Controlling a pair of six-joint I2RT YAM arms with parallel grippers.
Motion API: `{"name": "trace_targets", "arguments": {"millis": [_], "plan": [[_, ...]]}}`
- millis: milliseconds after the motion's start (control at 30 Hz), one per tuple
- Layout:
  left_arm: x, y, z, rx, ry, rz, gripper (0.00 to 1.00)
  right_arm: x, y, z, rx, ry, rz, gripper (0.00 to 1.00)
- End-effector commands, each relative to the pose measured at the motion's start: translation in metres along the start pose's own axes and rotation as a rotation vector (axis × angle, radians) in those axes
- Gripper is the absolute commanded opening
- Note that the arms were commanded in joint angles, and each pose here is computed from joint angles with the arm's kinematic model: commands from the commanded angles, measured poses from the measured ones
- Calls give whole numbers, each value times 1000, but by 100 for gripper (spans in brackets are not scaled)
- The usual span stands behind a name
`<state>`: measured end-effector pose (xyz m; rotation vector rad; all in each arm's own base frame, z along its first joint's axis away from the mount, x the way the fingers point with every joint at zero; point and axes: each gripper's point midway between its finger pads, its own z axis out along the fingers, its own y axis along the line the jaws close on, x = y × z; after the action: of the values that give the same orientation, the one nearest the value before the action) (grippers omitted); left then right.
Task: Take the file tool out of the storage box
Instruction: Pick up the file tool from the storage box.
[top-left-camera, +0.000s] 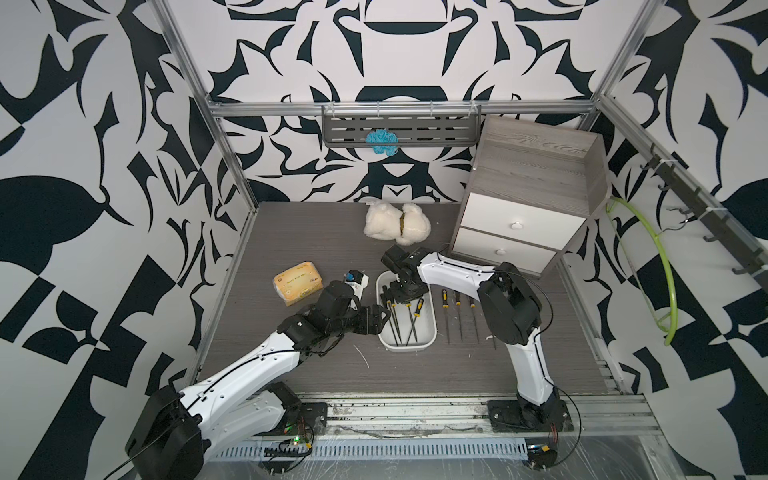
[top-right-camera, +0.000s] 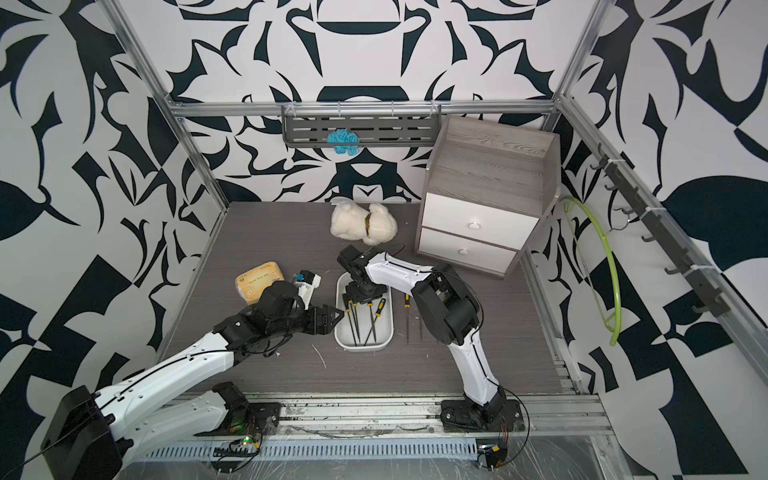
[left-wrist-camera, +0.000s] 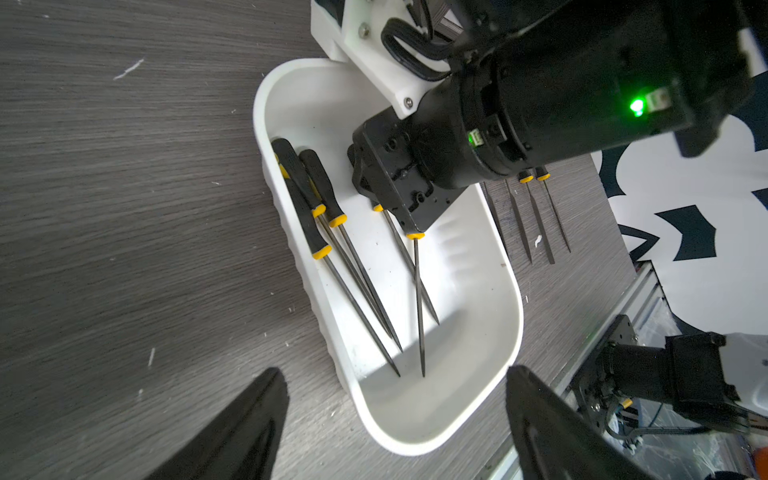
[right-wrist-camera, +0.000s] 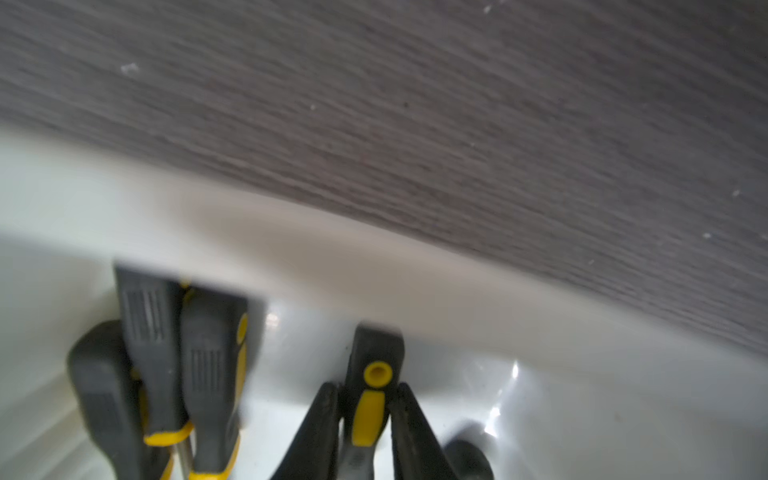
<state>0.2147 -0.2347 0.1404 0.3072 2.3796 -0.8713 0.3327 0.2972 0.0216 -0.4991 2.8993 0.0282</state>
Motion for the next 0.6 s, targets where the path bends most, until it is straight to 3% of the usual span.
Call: {"name": "trace_targets", "arguments": {"millis": [0, 167, 367, 567], "plan": [[-2, -1, -1, -3, 0, 3, 88, 6, -1, 5, -9, 38, 2, 26], [-3, -2, -1, -2, -2, 3, 88, 2, 4, -4, -54, 5, 9, 9], [-4, -8, 0, 31, -3, 5, 88, -26, 19, -62, -174, -161, 2, 5], [-6, -26, -3, 148, -34, -7, 89, -50, 29, -128, -297, -340, -7, 2]]}}
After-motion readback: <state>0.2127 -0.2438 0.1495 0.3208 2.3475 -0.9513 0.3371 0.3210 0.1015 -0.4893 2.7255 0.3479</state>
